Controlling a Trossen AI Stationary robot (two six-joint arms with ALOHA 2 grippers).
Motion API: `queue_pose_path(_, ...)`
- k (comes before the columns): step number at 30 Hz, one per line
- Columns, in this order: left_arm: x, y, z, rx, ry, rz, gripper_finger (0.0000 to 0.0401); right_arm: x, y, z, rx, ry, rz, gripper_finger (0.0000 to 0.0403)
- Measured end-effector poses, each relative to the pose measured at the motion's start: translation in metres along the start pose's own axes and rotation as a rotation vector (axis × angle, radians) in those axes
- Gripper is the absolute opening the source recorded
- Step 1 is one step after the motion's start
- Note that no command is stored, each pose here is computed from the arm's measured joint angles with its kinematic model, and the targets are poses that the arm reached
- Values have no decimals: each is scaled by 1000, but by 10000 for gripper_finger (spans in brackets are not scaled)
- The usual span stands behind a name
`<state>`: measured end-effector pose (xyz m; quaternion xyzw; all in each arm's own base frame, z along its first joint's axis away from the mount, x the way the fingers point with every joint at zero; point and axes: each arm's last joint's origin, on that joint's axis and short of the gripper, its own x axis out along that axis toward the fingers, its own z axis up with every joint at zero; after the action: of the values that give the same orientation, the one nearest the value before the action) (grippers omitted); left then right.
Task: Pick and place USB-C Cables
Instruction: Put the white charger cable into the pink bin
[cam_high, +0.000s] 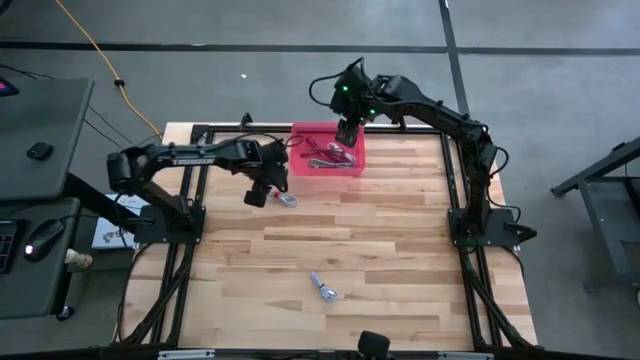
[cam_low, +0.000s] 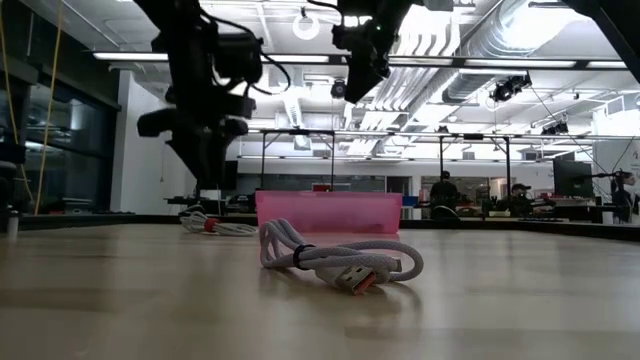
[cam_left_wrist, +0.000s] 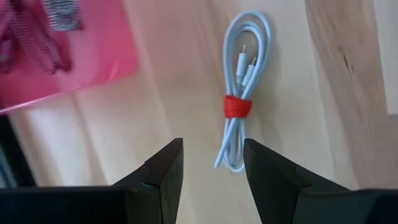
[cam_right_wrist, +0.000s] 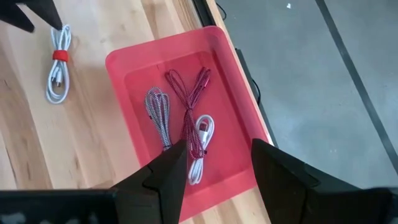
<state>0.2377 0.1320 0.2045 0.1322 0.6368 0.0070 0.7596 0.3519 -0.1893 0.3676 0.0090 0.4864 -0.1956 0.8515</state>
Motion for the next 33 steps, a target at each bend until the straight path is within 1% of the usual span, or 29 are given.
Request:
queue_pose_path(6,24,-4,10,50,35,-38,149,0,0,0,-1,0,0,170)
queue_pose_path(11,36,-9,15,101,59,-69,149,0,0,0,-2,0,0,170)
queue_pose_path(15,44,-8,18,106,60,-59,149,0,0,0,-3,-1,0,170)
queue_pose_path(27,69,-8,20,109,111,-82,148,0,0,0,0,-1,-1,170)
queue_pose_path(30,74,-9,20,108,127,-95,134,0,0,0,0,-1,-1,170)
queue_pose_path(33,76,-9,20,104,136,-103,104,0,0,0,0,-1,0,170)
